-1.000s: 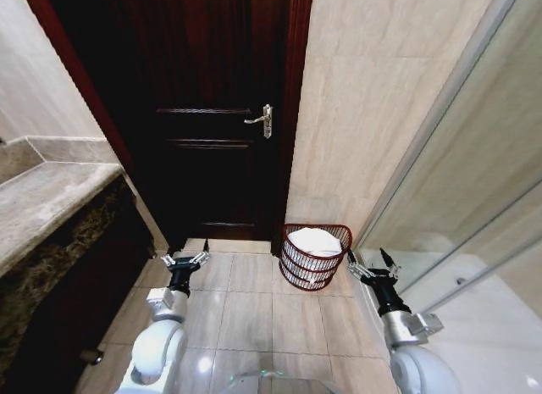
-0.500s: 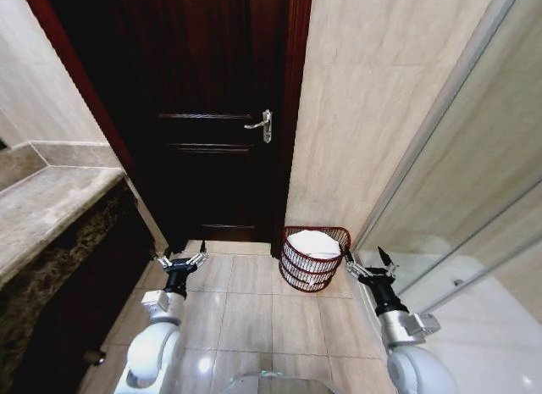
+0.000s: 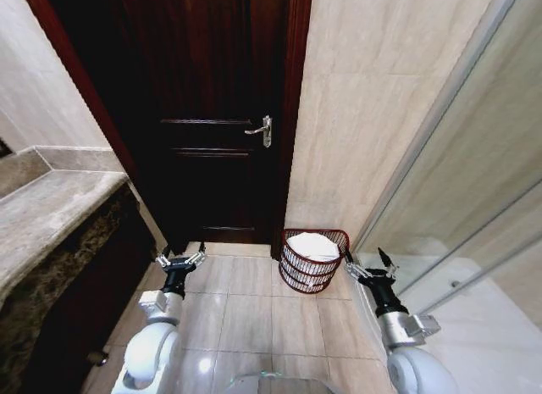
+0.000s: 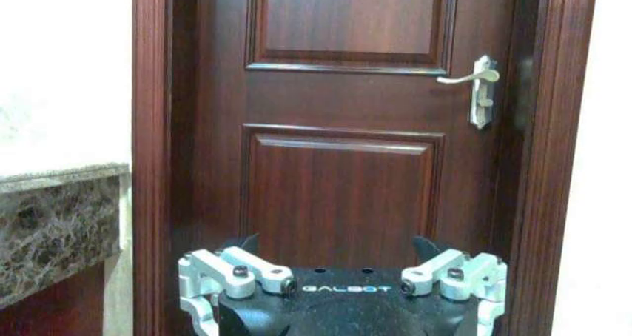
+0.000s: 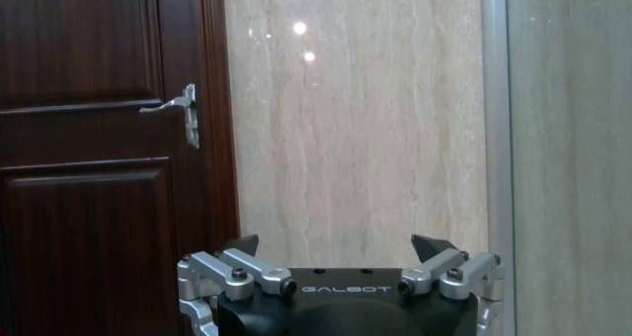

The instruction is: Discard the used towel into the hamper.

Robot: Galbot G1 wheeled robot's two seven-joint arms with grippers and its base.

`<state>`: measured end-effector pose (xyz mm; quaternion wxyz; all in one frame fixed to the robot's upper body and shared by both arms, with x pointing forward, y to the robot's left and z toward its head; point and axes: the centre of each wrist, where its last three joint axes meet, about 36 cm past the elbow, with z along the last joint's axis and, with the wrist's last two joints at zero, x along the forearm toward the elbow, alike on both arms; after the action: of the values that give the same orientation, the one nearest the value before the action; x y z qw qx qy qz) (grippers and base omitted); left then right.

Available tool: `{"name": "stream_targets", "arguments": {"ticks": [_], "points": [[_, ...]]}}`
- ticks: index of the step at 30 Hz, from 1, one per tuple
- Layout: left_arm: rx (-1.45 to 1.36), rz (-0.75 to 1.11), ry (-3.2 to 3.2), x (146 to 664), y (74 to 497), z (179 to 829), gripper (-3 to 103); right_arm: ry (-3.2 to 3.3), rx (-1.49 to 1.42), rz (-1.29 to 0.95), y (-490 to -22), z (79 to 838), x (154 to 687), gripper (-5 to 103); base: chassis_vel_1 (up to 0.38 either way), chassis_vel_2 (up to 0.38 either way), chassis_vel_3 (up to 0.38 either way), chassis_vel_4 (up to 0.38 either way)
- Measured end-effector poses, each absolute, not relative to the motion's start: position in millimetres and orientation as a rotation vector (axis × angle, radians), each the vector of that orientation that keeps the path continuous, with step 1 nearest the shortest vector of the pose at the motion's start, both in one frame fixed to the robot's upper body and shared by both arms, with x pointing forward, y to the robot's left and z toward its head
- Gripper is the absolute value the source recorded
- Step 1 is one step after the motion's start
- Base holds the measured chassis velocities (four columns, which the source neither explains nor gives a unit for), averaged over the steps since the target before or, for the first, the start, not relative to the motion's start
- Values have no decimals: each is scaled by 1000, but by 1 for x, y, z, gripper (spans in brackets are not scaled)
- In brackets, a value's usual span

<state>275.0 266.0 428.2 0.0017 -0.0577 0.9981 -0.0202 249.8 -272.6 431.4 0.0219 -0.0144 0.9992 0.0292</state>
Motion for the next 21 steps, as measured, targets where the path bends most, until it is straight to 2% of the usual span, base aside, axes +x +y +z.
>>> {"name": "stream_targets", "arguments": {"ticks": [21], "points": [[-153,-43,3121,272,262,436,100,3109,-35,86,-272,430,245,100,0,0,0,0]]}}
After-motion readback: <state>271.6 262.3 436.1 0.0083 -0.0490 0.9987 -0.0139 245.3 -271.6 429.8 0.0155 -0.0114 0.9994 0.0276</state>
